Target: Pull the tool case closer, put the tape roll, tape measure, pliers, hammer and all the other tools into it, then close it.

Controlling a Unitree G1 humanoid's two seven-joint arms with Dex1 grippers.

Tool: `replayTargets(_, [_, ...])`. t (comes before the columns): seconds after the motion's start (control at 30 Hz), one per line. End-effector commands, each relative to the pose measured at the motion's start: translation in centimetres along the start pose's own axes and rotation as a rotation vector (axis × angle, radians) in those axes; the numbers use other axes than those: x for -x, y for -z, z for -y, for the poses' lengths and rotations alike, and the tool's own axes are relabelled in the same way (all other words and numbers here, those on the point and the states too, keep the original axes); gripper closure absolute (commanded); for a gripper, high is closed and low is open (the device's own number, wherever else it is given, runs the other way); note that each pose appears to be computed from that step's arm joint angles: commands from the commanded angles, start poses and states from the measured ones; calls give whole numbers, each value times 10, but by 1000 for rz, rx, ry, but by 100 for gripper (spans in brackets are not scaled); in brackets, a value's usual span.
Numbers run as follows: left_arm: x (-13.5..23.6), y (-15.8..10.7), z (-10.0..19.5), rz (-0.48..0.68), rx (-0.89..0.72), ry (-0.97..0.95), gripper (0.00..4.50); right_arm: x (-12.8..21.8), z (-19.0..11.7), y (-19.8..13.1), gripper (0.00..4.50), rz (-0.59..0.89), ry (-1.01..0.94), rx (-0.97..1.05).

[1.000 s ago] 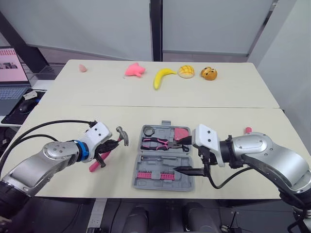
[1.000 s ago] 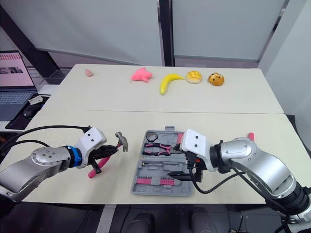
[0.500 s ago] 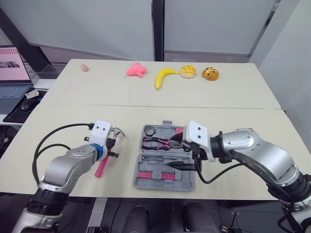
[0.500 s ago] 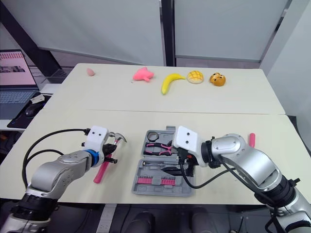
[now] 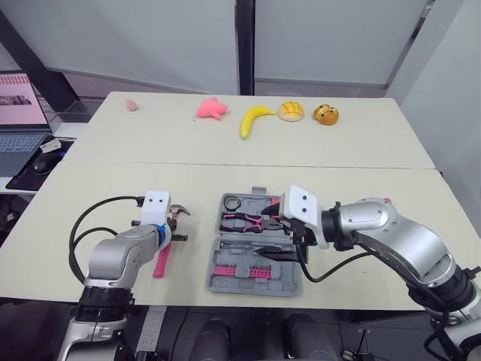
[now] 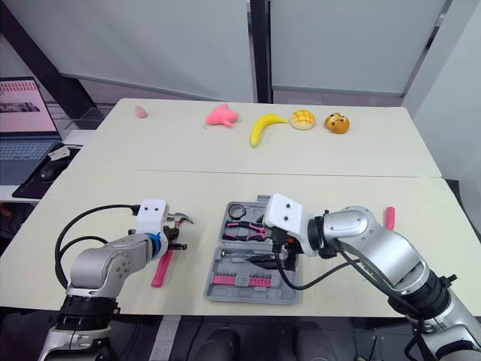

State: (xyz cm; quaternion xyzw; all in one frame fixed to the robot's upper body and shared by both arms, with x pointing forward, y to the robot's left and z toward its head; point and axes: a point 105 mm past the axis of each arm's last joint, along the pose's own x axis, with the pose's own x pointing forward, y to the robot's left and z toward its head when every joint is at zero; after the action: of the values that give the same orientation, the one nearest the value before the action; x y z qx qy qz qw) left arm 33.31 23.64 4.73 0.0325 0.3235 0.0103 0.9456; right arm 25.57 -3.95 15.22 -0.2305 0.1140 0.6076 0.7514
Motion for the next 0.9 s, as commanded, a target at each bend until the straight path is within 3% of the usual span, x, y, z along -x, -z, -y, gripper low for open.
replayTargets(0.03, [0, -2, -3, 27, 23, 0, 412, 6, 2, -10, 0, 26, 19, 37])
replayTargets(0.4, [35, -15, 2, 205, 4, 54, 67, 14, 0, -5, 0, 16, 24, 18])
replayTargets(0.5, [32, -17, 4, 280, -1, 52, 67, 16, 0, -4, 0, 12, 22, 12])
replayTargets(0.67, [14, -11, 1, 307, 50, 41, 67, 17, 2, -6, 0, 10, 21, 14])
replayTargets(0.9, [-1, 2, 3, 250, 26, 71, 67, 19, 1, -5, 0, 1, 13, 18])
